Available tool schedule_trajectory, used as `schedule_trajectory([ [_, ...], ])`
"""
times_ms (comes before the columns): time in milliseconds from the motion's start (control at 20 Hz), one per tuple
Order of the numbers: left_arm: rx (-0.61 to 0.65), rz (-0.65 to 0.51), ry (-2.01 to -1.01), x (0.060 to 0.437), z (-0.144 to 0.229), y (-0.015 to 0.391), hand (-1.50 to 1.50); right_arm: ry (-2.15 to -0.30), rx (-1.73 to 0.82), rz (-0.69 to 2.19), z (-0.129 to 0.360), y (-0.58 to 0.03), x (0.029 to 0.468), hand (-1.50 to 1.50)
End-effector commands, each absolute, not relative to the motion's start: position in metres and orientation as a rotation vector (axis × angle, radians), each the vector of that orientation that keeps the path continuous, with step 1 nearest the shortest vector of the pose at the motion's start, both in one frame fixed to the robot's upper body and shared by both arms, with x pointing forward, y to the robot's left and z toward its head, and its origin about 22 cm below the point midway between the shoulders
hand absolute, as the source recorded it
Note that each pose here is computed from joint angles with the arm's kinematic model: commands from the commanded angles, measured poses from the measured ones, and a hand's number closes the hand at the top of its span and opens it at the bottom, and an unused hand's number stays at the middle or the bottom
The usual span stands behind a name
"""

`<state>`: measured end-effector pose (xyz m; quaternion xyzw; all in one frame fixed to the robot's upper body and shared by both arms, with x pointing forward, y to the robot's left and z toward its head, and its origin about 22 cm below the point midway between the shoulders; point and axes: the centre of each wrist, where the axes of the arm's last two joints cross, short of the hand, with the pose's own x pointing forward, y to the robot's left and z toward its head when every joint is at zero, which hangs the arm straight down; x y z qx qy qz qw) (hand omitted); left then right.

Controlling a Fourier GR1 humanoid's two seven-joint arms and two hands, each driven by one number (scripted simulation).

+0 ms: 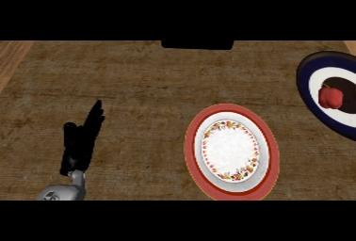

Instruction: Pick the bell pepper from the plate and place it in the plate

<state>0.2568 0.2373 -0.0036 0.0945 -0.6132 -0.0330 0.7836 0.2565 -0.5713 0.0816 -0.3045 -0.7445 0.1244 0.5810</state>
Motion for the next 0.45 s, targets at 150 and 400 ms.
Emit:
schedule_trajectory([
  [150, 0.21, -0.072, -1.331, 0.263, -0.003, 0.238, 0.0, -1.763, -0.734, 0.234, 0.09, -0.578, 0.251, -1.5],
  [400, 0.199, -0.078, -1.314, 0.256, -0.011, 0.245, 0.0, -1.74, -0.786, 0.26, 0.094, -0.582, 0.247, -1.5],
])
